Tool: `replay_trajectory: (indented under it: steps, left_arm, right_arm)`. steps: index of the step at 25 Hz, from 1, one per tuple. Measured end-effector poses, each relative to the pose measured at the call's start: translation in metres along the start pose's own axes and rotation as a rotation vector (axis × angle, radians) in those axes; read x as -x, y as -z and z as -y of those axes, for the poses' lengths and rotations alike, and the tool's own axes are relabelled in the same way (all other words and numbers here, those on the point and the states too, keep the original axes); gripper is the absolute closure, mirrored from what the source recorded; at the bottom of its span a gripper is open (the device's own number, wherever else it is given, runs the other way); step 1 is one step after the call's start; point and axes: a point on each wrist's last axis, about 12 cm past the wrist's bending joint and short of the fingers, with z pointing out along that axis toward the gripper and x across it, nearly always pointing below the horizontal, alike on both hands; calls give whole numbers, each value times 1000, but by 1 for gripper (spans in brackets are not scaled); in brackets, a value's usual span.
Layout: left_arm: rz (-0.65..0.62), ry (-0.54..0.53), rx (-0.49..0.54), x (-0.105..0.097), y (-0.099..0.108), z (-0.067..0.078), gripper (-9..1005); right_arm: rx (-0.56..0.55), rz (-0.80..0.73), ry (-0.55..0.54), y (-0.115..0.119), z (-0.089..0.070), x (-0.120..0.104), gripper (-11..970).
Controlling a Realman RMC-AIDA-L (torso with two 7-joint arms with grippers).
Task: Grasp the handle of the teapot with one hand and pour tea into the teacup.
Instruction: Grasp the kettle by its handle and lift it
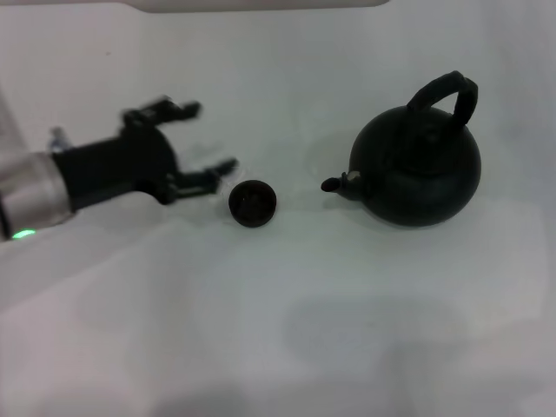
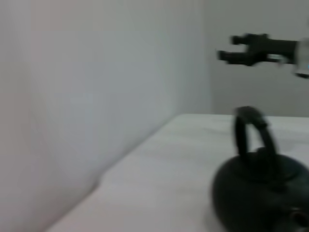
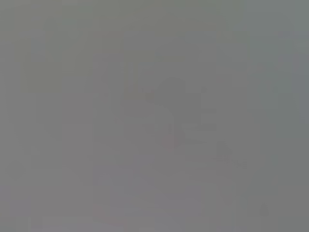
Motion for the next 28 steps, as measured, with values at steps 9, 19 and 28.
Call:
replay_trajectory:
  steps: [9,19,28]
  left_arm:
    - [75,72,263,-14,59,-19,115]
    - [44,148,322,-35,70,-23,116]
    - [40,145,313,-35,67,-23,116]
  right_arm:
    - [265,-134,-153,3,1,-6,117]
    - [602,-316,-226,28,23,27,116]
    - [942,-458,-358,40,20,38,122]
